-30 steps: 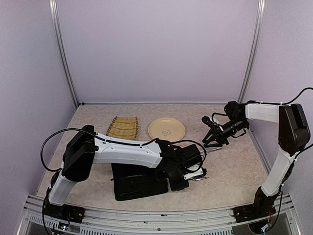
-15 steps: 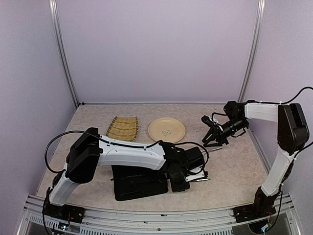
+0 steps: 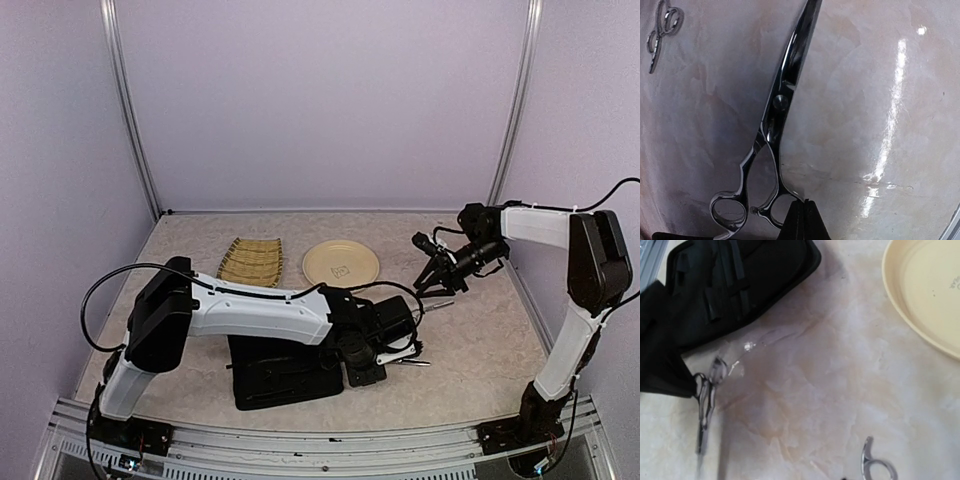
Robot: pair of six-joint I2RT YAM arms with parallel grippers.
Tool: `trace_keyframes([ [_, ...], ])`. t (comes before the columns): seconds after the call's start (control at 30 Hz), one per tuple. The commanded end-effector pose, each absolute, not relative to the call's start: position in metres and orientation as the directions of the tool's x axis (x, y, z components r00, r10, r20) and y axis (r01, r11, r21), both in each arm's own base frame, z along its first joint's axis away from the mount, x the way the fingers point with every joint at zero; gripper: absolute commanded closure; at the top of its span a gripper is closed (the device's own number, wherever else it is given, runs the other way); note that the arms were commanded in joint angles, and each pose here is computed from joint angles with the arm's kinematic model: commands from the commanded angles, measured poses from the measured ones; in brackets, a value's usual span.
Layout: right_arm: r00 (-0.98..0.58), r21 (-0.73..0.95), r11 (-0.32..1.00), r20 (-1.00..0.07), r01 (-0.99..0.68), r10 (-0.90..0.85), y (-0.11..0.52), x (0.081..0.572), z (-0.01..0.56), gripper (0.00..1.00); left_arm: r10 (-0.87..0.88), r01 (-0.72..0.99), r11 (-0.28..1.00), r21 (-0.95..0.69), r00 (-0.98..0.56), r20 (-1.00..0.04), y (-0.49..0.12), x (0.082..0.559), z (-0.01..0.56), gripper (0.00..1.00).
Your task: Sort the hair-cutting tools
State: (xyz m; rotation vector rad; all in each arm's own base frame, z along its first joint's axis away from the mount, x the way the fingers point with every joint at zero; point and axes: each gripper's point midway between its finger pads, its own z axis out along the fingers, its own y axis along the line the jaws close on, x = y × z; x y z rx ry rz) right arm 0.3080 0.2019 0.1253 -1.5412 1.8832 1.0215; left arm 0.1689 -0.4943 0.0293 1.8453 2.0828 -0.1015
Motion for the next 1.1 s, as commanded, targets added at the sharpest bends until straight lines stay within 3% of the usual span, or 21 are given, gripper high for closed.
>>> trace_keyframes([
  [0.0, -0.225, 0.22, 0.08, -0.782, -0.972, -0.582, 0.2, 0.311, 0.144, 0.66, 0.895, 0.946, 0.232, 0.229, -0.115, -0.432, -0.501, 0.184, 0.094, 1.0],
  [0.33, -0.223, 0.221, 0.07, -0.807, -0.973, -0.546, 0.206, 0.315, 0.162, 0.66, 0.869, 0.897, 0.38, 0.224, -0.264, -0.418, -0.453, 0.184, 0.101, 1.0],
  [0.6, -0.229, 0.229, 0.085, -0.733, -0.97, -0.64, 0.21, 0.276, 0.125, 0.62, 0.742, 0.822, 0.558, 0.111, -0.435, -0.51, -0.443, 0.213, 0.104, 0.66],
  [0.73, -0.173, 0.156, 0.087, -0.712, -0.984, -0.681, 0.22, 0.26, 0.113, 0.54, 0.65, 0.735, 0.668, 0.115, -0.502, -0.571, -0.425, 0.237, 0.111, 0.58],
  [0.9, -0.148, 0.138, 0.073, -0.676, -0.988, -0.722, 0.243, 0.254, 0.099, 0.54, 0.503, 0.581, 0.805, 0.118, -0.564, -0.655, -0.403, 0.268, 0.133, 0.47],
  [1.07, -0.091, 0.137, 0.005, -0.631, -0.991, -0.77, 0.266, 0.24, 0.08, 0.54, 0.398, 0.447, 0.888, 0.109, -0.625, -0.671, -0.375, 0.286, 0.137, 0.45],
])
